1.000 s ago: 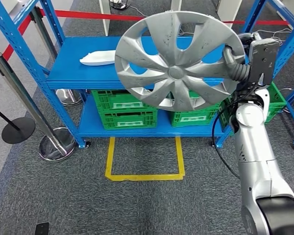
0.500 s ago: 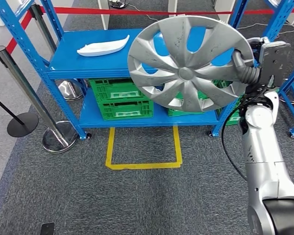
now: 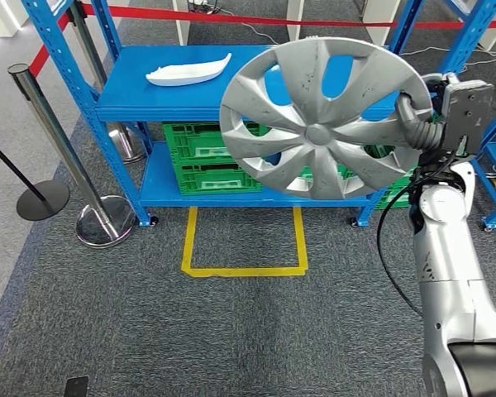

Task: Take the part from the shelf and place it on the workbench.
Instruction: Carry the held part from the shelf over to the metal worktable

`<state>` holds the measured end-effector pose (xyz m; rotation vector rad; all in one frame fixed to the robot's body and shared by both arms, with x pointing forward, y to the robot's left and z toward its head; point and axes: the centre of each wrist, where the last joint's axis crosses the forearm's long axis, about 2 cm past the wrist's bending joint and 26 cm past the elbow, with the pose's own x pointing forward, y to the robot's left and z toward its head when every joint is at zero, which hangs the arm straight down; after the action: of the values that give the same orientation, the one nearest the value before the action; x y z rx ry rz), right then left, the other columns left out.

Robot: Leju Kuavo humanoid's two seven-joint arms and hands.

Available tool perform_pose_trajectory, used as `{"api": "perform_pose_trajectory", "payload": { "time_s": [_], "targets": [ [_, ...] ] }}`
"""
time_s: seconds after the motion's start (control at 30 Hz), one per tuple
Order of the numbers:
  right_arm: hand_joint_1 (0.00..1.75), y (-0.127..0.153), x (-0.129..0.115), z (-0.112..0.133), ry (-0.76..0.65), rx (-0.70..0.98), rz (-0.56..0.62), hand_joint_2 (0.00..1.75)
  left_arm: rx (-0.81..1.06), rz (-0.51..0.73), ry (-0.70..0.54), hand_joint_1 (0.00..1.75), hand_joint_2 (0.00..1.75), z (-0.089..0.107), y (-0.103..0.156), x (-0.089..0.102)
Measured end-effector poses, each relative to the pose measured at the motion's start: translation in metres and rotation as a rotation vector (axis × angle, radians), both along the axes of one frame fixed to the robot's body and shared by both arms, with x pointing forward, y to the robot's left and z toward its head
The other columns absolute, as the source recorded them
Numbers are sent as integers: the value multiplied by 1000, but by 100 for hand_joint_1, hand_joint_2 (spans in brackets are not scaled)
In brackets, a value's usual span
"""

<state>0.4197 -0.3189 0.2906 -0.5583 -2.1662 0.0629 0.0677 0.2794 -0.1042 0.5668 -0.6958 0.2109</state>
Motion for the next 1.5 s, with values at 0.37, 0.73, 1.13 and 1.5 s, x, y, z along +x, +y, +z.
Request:
{"api": "perform_pose_trajectory", "payload": {
  "time_s": [0.37,0.73,1.13,1.5],
  "targets": [
    [175,-4,-5,-5,-16,-43,-31,175,4,-3,1,0,175,0,1,-2],
    [175,-9,-8,-7,-19,-50,-48,175,10,-9,0,0,175,-1,3,-3],
    [175,-14,-11,-12,-11,-55,-68,175,12,-17,13,0,175,-1,4,-4],
    [175,-17,-12,-13,-9,-51,-76,175,16,-21,17,0,175,-1,5,-4]
  ]
}}
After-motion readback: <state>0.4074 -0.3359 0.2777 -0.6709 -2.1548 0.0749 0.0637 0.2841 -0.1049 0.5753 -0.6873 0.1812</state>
